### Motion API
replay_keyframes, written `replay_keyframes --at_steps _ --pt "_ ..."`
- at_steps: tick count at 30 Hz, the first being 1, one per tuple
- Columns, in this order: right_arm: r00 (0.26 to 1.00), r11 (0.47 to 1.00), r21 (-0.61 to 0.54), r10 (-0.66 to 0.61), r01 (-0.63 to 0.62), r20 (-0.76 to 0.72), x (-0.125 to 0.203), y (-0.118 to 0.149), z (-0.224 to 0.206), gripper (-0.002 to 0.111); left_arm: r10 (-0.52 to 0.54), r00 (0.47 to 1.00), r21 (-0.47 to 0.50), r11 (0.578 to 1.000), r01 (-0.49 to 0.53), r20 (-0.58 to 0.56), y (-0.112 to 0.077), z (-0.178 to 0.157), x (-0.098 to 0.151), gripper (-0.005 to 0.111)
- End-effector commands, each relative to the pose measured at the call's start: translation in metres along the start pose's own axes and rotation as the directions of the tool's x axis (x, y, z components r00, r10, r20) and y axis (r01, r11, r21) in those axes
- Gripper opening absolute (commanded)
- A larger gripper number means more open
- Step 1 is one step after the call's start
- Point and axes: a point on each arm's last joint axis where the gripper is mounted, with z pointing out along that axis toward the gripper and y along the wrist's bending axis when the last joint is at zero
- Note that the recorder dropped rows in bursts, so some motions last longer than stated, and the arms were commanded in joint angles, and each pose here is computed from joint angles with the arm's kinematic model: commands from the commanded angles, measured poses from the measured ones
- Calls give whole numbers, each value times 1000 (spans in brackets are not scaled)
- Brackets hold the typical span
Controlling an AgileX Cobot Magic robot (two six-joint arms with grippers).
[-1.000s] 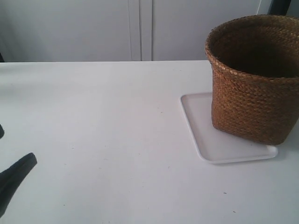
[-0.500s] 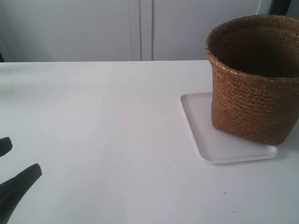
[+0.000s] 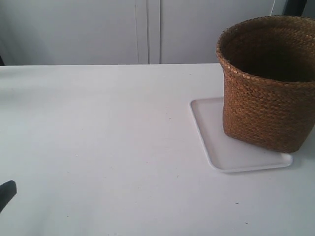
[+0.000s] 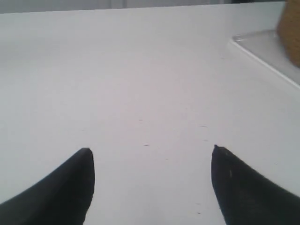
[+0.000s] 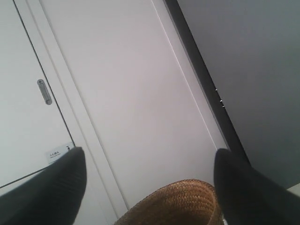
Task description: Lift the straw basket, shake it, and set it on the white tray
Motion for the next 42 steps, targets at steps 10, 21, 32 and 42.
replay_keyframes --at_steps 10,21,32,42 --pt "1000 1000 3 0 0 -3 1 -1 0 70 -108 993 -271 956 115 42 13 -27 17 72" --pt "1000 1000 3 0 0 -3 1 -1 0 70 -100 995 -270 958 98 7 13 -27 20 72" --pt "987 986 -29 162 -162 -5 0 3 -1 70 -100 995 -270 958 98 7 13 -27 20 72" --pt "747 784 6 594 -621 -299 90 -7 10 70 -100 995 -270 958 98 7 13 -27 20 72"
